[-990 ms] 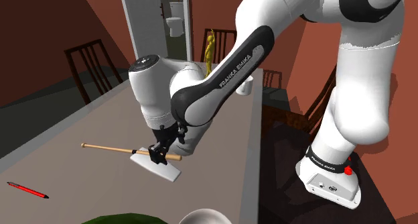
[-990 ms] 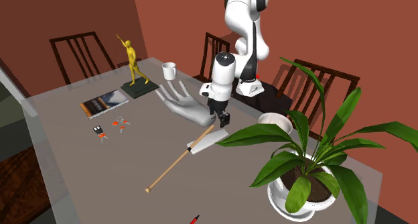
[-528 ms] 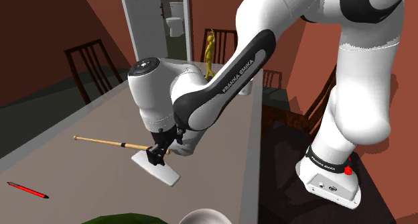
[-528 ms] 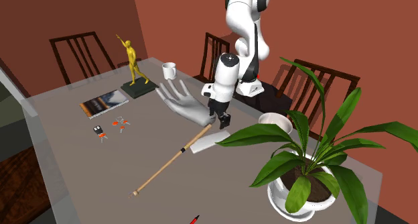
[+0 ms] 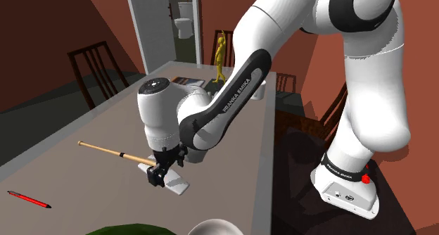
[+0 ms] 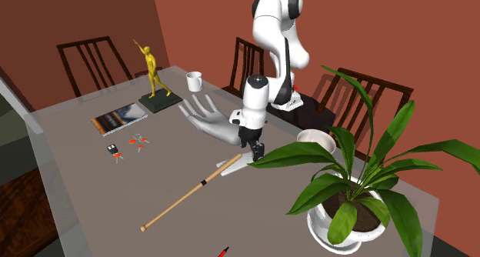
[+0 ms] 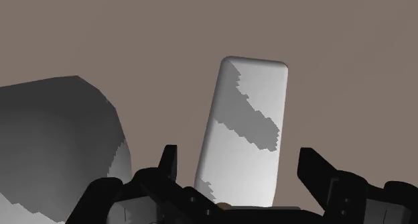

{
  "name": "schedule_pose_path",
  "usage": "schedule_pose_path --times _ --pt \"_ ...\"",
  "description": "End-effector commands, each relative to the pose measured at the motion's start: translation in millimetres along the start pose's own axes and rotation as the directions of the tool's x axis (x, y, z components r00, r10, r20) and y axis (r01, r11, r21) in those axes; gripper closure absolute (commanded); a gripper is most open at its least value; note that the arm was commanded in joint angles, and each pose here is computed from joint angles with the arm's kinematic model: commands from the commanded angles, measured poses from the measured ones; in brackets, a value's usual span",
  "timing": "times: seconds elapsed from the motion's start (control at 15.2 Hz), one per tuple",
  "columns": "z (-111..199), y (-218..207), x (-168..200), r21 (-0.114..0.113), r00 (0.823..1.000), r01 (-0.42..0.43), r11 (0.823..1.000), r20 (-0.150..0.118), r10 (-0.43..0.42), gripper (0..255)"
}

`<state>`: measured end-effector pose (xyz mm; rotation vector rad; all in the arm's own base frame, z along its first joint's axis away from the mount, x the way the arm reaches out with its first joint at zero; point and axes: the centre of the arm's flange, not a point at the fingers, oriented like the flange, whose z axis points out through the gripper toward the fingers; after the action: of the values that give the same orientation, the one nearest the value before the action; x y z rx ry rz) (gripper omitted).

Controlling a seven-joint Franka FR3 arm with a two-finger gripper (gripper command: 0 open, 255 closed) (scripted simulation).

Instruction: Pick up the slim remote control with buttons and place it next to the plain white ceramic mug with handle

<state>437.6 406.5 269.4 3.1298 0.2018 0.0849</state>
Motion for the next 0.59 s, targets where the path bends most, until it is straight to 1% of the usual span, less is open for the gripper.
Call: schedule_pose_path --times 0.0,0.13,0.33,0.4,0.46,0.53 --pt "20.7 3.5 -4.6 -0.002 0.999 -0.003 1.000 0.033 0.003 255" --pt "28.9 5.4 -4.8 -0.002 0.999 -0.003 1.000 0.033 0.003 255" --pt "23.8 -0.7 -10.1 -0.002 0.999 -0.003 1.000 0.033 0.003 255" --pt "27.8 0.0 -13.1 -0.002 0.999 -0.003 1.000 0.033 0.003 255" --pt "24.3 6.2 -3.8 -0.001 0.999 -0.003 1.000 0.033 0.003 255" --pt "19.1 6.2 -3.5 -0.001 0.999 -0.003 1.000 0.033 0.003 255"
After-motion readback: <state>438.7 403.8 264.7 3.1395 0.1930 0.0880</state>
